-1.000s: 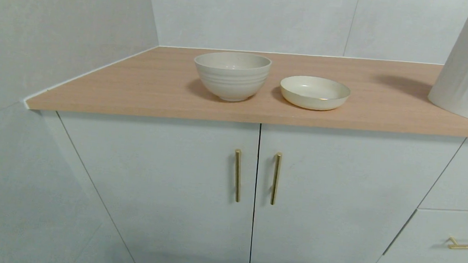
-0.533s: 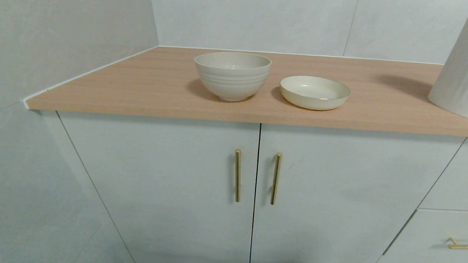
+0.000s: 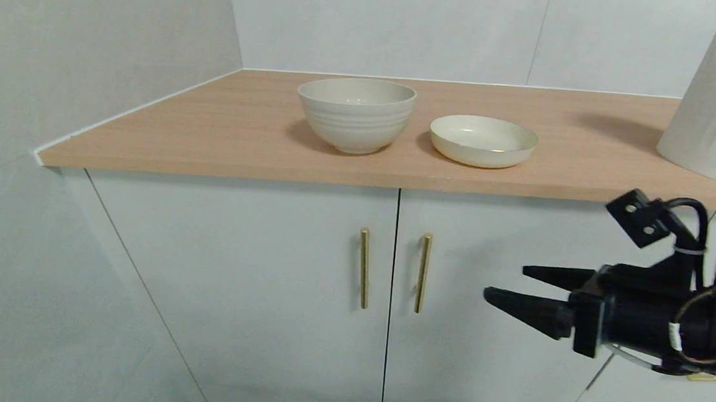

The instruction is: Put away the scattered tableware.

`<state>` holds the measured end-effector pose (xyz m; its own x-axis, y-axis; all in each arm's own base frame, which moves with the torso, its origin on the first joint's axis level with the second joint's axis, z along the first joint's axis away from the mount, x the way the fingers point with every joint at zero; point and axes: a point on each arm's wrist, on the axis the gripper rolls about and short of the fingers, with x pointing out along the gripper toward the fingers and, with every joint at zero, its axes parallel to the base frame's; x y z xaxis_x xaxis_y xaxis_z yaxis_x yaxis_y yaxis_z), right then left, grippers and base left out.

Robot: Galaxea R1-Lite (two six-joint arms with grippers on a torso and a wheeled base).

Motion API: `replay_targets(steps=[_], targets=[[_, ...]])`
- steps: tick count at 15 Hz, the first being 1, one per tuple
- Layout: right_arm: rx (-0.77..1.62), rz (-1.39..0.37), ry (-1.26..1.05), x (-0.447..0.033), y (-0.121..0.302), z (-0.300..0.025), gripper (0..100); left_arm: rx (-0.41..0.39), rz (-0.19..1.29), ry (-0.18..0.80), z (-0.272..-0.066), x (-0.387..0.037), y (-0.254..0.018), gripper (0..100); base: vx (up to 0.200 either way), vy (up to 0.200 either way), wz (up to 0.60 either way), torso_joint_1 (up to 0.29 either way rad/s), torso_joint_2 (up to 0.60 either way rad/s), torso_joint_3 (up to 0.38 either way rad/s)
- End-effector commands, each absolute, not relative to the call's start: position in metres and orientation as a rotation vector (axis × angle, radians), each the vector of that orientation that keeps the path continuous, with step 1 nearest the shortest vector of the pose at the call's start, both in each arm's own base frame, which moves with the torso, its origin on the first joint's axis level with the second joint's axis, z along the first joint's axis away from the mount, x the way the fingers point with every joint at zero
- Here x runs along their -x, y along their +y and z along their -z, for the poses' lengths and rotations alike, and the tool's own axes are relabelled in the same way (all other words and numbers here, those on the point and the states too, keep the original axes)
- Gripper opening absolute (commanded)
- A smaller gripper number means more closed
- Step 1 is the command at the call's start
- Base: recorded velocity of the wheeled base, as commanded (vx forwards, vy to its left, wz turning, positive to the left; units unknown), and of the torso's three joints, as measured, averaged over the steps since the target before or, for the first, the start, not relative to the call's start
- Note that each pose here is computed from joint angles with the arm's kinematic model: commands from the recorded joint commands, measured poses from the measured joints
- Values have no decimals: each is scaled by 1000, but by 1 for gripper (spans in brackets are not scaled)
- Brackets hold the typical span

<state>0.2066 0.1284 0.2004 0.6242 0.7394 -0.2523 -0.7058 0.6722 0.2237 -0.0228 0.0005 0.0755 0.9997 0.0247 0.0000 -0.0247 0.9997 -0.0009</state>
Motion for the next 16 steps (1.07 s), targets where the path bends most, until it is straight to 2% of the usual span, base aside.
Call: replay_targets(steps=[1, 5, 16], targets=[[-133, -892, 411, -229, 166, -190, 100, 2, -25, 0, -75, 23, 0, 100, 0, 0, 0, 0, 0, 0], [-132, -894, 446, -252, 187, -177, 100, 2, -25, 0, -75, 23, 0, 100, 0, 0, 0, 0, 0, 0], [-172, -887, 445, -265, 212, -150, 100, 2, -25, 0, -75, 23, 0, 100, 0, 0, 0, 0, 0, 0]])
